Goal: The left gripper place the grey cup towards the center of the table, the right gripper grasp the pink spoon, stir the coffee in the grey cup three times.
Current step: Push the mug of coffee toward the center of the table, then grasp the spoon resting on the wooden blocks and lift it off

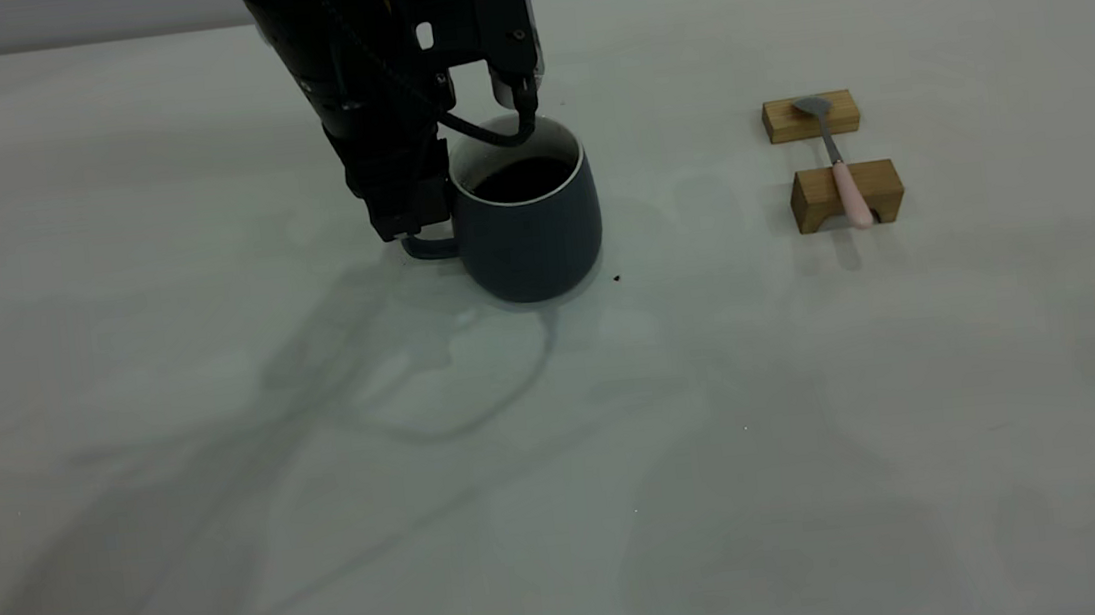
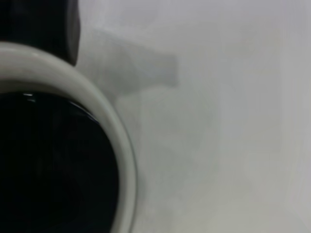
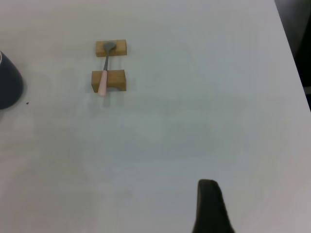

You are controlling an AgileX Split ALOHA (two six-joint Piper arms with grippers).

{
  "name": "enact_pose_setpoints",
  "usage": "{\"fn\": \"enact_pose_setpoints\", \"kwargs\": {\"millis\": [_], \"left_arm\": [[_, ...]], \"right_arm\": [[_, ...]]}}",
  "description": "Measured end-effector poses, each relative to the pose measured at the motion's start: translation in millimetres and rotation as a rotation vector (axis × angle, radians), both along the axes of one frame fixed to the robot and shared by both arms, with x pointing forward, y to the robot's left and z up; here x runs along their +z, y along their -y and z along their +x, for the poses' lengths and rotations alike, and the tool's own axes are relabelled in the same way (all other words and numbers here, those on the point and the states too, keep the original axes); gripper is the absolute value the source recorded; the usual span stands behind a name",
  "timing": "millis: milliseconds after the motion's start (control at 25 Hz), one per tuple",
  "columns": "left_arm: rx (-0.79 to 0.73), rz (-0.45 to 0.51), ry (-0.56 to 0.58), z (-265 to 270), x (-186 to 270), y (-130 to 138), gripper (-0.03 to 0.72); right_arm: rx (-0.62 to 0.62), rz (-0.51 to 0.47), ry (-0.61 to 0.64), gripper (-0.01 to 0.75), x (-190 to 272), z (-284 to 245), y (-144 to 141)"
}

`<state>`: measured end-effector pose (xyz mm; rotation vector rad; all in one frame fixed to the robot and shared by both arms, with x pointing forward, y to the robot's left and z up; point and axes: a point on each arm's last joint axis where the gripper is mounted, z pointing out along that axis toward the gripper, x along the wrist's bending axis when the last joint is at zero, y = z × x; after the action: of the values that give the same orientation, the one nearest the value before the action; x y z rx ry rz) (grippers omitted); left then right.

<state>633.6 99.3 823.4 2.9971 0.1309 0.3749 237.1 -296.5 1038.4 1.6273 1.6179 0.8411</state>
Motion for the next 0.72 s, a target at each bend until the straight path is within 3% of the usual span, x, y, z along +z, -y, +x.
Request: {"fn": "enact_pose_setpoints", "kwargs": {"millis": [280, 360, 520, 720], "left_arm": [[0.047, -0.016, 0.003, 0.9, 2.4, 0.3, 0.610], [0.081, -0.031, 0.013, 1.6, 12.3, 0.7, 0.668], [0.131, -0.072, 0.062, 0.7, 67.2, -0.3, 0.671], [0.279, -0.105, 0.042, -23.3, 155.7, -14.5, 0.570]], "right_arm": [[0.000, 0.000, 0.000, 0.547, 0.0, 0.0, 0.0], [0.000, 0.000, 0.000, 0.547, 0.0, 0.0, 0.0], [0.000, 0.000, 0.000, 0.547, 0.0, 0.0, 0.0], [0.000, 0.000, 0.000, 0.547, 0.0, 0.0, 0.0]]}}
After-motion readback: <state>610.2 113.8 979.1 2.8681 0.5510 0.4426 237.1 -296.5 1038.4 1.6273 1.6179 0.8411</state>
